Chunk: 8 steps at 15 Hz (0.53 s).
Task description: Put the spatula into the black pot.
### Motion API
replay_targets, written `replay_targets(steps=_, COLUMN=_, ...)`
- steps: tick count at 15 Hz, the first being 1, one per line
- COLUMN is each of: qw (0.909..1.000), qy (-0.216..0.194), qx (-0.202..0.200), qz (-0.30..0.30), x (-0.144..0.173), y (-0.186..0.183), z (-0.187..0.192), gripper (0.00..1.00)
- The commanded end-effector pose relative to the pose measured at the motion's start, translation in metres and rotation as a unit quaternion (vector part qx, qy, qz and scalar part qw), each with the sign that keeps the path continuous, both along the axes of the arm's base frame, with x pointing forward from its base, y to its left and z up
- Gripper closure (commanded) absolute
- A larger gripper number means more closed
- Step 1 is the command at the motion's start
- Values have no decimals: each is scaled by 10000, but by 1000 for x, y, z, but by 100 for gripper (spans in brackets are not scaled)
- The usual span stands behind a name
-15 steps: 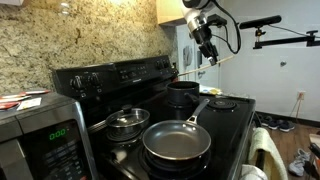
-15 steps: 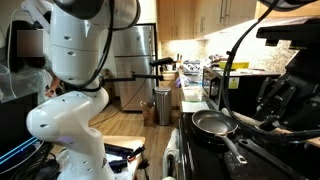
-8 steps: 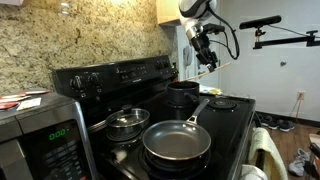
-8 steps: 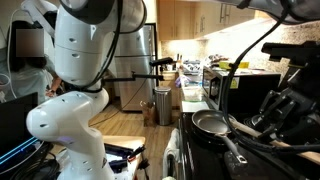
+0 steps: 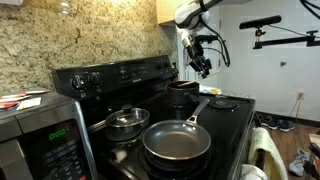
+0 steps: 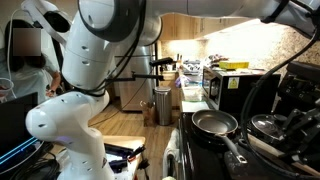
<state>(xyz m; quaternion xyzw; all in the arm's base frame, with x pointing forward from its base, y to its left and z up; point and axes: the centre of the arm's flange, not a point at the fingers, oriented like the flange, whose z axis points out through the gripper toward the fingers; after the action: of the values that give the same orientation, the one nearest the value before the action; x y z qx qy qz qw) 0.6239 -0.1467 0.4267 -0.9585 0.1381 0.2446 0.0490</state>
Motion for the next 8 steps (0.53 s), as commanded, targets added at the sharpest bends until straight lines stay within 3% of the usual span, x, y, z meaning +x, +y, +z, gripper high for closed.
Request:
replay_targets(steps=1, qw=9994, qy=139, qx=49, qz=-298, x=40, y=-12, z=-1, gripper=93)
replay_targets(steps=8, qw=9954, qy=681, qx=39, qz=-669, x=66, y=-25, z=-33, gripper=93)
